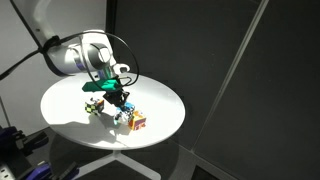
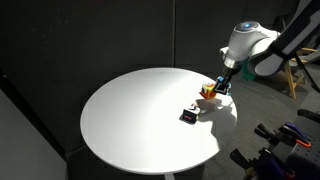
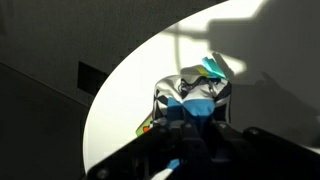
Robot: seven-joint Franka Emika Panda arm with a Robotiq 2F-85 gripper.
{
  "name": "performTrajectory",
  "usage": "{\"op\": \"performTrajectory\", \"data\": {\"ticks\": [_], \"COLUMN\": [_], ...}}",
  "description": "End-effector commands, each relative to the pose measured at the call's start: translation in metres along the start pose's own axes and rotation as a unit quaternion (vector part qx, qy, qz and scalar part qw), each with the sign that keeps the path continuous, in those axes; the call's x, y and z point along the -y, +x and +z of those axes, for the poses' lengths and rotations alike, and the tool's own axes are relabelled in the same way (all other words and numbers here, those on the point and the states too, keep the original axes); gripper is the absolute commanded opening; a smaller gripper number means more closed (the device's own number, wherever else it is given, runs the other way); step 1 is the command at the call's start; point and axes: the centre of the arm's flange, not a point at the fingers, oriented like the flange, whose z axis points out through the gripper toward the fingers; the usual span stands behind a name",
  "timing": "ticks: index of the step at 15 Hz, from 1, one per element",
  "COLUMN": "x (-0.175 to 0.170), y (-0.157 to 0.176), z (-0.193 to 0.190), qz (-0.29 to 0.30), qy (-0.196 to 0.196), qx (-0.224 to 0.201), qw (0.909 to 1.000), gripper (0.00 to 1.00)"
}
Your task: Move the middle square toy backwards then flip it over to the left.
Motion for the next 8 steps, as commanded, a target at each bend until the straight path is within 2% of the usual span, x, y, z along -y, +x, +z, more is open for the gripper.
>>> {"op": "performTrajectory", "data": {"ticks": [1, 8], "x": [0.005, 0.02], "y": [0.01, 0.024], "z": [-0.011, -0.016], "qz": [0.001, -0.001], "qy": [-0.035, -0.078], "qx": [-0.016, -0.046], "qw": [0.9993, 0.9958], "gripper": [0.04, 0.04]}}
